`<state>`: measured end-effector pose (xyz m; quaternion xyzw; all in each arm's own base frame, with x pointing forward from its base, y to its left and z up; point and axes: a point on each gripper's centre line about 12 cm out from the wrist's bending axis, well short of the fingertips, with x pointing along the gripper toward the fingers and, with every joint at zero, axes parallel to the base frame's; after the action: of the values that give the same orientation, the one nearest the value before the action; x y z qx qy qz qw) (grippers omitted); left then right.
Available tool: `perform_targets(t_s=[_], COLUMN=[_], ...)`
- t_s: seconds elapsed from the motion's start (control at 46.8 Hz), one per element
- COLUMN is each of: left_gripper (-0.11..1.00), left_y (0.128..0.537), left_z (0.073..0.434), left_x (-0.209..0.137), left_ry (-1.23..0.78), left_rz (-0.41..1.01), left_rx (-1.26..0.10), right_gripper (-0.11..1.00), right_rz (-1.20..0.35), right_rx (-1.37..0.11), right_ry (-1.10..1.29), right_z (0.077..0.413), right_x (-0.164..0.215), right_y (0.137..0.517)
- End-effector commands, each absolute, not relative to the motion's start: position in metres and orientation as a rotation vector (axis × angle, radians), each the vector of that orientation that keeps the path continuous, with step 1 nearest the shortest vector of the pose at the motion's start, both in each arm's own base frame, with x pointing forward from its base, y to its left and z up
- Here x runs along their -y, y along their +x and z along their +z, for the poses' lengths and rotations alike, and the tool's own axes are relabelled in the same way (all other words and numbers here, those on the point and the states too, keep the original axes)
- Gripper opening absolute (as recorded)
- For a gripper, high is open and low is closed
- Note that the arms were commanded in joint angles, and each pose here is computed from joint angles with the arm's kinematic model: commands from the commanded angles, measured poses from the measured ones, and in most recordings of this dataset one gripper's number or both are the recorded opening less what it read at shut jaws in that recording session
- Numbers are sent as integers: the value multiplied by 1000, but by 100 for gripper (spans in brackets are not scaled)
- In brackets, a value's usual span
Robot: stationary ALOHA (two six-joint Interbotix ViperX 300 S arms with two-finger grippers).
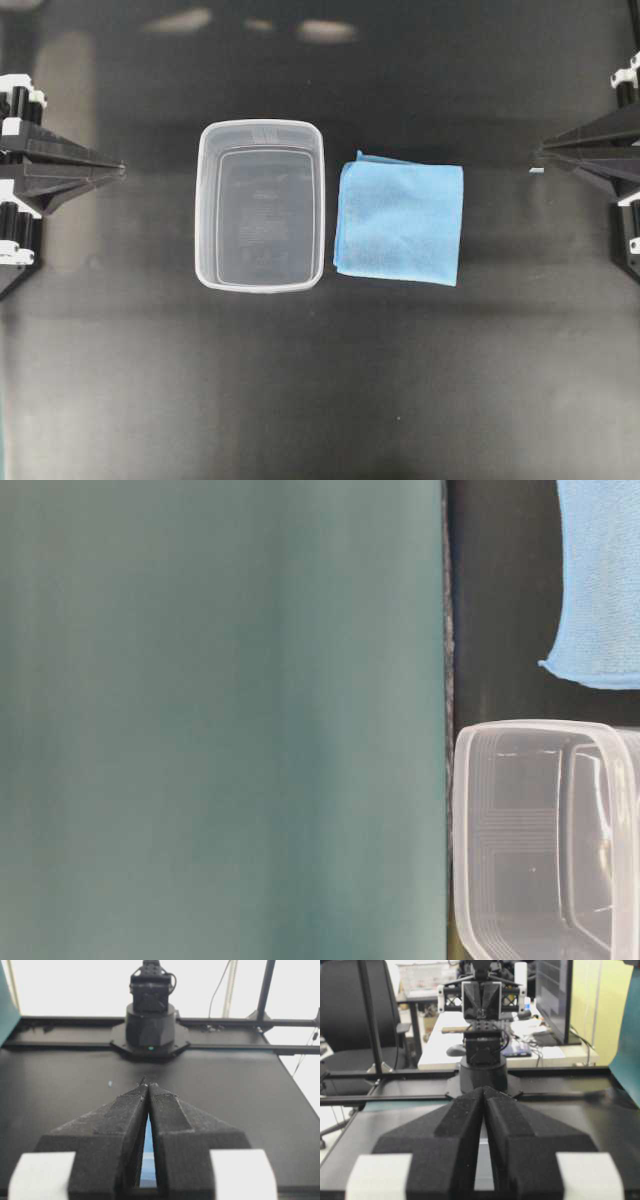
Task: Place the blue towel into the container with the left arm.
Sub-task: 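Swing the left gripper over the container toward the blue towel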
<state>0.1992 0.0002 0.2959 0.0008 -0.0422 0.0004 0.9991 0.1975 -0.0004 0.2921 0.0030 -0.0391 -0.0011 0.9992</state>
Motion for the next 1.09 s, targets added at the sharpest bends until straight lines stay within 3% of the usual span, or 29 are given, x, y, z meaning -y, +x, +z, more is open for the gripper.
perform_targets(t_s=[0.0,0.085,0.363,0.62,0.726,0.897,0.983,1.068], left_gripper=[6,0,0,0,0,0,1,3], left_y=[210,222,276,332,356,391,408,427], left_z=[314,325,340,328,325,314,308,298], left_x=[1,1,-1,-4,-7,-14,-15,-17], left_ry=[27,24,34,41,41,38,35,35], left_rz=[-10,-8,4,12,19,35,37,41], left_rx=[84,41,-256,-477,-552,-680,-721,-781], right_gripper=[1,1,1,3,20,66,75,75], right_rz=[-7,-6,-9,-22,-29,-31,-32,-32], right_rx=[98,78,-57,-96,-113,-104,-84,-72], right_ry=[12,16,17,19,21,23,23,21], right_z=[299,296,279,268,260,257,261,264], right_x=[1,1,2,4,5,5,5,5], right_y=[199,199,198,186,178,170,168,167])
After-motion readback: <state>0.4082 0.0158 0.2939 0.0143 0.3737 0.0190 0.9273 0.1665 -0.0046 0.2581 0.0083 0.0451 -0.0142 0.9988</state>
